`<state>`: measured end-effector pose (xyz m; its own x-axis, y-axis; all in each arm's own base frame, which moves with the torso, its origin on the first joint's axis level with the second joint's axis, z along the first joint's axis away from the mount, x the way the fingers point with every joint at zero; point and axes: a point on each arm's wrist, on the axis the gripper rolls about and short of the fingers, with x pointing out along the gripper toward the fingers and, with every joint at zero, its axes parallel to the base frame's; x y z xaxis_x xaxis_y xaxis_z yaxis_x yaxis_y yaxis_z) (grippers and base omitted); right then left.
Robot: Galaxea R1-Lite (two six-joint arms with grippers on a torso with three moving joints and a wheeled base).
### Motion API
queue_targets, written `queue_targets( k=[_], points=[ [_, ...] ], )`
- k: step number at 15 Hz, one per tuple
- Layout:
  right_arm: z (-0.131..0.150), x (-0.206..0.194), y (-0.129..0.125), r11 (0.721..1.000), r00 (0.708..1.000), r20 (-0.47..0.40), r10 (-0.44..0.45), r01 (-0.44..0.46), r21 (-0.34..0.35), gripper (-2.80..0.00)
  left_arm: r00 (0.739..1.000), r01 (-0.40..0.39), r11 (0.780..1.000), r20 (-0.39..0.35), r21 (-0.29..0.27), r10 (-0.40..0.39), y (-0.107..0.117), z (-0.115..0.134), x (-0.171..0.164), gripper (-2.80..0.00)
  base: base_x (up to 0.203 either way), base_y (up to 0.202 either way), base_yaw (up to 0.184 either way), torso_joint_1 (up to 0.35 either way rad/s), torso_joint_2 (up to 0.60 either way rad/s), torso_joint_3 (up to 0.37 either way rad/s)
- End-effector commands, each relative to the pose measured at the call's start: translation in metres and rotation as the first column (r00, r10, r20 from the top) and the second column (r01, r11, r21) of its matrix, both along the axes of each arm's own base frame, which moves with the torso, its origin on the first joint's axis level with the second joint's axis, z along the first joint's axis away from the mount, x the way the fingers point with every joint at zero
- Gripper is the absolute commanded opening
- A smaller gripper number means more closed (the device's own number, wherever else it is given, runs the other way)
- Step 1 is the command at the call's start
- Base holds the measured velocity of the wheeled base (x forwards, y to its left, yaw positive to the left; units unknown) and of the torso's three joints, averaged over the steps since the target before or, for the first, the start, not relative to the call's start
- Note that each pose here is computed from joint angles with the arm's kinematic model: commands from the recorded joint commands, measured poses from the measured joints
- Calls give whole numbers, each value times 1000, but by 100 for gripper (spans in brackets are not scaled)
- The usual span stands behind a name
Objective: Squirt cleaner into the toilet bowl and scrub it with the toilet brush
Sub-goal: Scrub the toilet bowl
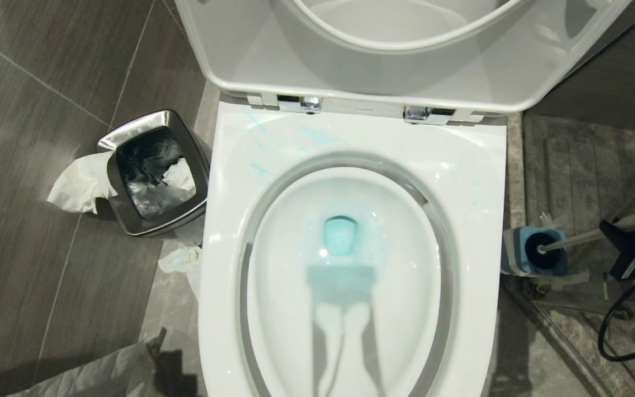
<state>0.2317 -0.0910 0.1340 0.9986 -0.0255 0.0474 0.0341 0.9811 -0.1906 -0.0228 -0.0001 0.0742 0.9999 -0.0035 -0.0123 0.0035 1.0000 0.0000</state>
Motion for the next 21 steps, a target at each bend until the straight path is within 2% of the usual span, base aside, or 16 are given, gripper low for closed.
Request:
queue_targets(
  k=[1, 14, 17, 21],
  points=[
    [10, -4, 1, 1000, 999, 44, -9, 10, -9, -280, 1000, 1, 1000, -1, 0, -1, 0, 0, 0, -280, 0, 0, 0, 0, 0, 0],
    [44, -44, 19, 999, 983, 183, -4, -6, 51, -280, 1000, 1, 1000, -1, 0, -1, 0, 0, 0, -280, 0, 0, 0, 0, 0, 0],
    [51, -50, 21, 999, 977, 214, -1, -9, 44, -280, 1000, 0, 1000, -1, 0, 0, 0, 0, 0, -280, 0, 0, 0, 0, 0, 0],
    [64, -57, 24, 998, 978, 207, -4, -9, 63, -280, 1000, 0, 1000, -1, 0, 0, 0, 0, 0, -280, 0, 0, 0, 0, 0, 0]
  ],
)
